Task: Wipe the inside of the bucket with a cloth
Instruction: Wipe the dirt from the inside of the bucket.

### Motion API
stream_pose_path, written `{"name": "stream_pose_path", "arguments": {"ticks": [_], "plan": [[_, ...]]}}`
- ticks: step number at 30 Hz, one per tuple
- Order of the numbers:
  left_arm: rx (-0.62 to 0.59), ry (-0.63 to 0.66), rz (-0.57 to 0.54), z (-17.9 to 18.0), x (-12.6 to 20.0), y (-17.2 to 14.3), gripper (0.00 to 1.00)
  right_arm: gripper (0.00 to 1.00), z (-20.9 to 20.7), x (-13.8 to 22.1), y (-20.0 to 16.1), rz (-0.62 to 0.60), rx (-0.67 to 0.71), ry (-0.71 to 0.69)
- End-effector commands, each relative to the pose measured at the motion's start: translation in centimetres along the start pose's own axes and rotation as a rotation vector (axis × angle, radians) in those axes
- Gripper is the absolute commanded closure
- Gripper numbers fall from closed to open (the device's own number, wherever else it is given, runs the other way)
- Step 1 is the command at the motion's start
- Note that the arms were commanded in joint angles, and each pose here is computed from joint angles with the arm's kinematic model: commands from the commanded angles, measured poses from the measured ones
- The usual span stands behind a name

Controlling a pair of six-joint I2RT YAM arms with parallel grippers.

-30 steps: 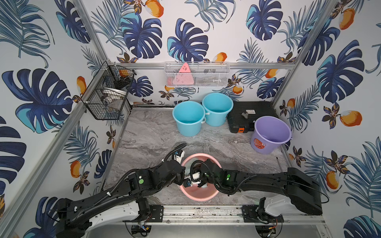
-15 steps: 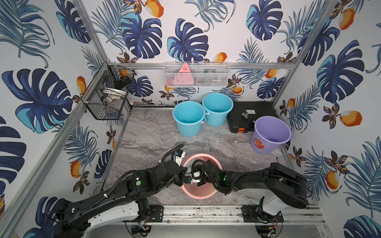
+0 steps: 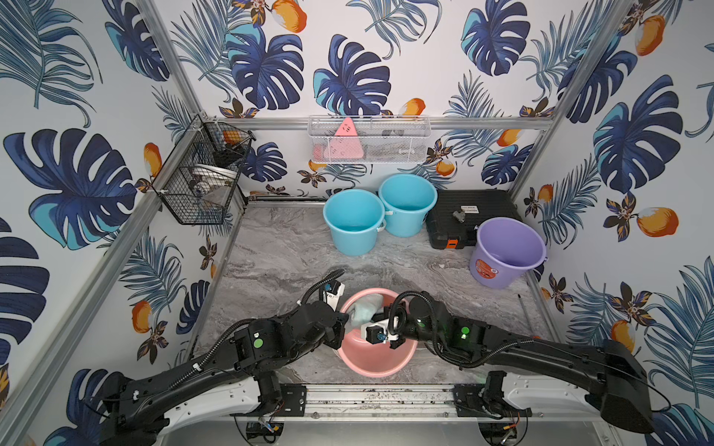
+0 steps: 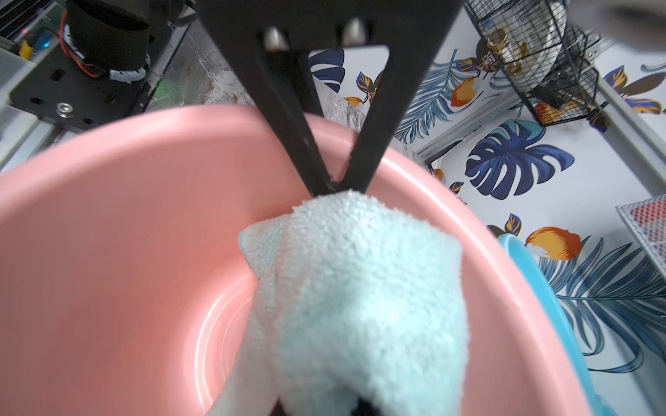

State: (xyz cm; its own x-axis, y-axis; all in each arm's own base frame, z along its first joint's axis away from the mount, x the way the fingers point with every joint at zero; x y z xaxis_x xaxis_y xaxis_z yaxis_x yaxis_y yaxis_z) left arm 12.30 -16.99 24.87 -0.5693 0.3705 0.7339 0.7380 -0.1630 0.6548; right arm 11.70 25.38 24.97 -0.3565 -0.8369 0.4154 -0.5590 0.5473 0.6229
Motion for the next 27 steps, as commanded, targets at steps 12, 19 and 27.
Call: {"name": "stream_pose_path", "arguments": {"ticks": [12,19,27], "plan": [[0.044,0.005,-0.007,-0.4,0.5,1.0,1.0,1.0,-2.5,1.2,0.2,0.336,0.416,-0.135],[0.047,-0.01,0.014,-0.5,0.5,0.8,1.0,1.0,-1.7,-3.0,-1.1,0.397,0.524,-0.111],[0.059,-0.014,0.02,-0.3,0.7,0.5,1.0,1.0,0.0,-7.6,-3.8,0.381,0.455,-0.049]]}}
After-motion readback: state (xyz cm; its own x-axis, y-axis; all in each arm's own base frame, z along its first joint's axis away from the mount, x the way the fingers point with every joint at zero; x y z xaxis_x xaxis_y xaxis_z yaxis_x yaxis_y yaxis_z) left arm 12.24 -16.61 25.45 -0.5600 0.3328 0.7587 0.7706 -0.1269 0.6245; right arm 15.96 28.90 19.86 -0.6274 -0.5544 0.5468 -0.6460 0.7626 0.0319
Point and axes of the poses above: each gripper's point midway between its finger pads, its own x axis back along the fingers, its own z axis along the line the jaws close on, y = z × x, the point moved 10 cm from there along x, back along the fingers, and after that the axes turned 1 degree about x, right-handed, at the moved point
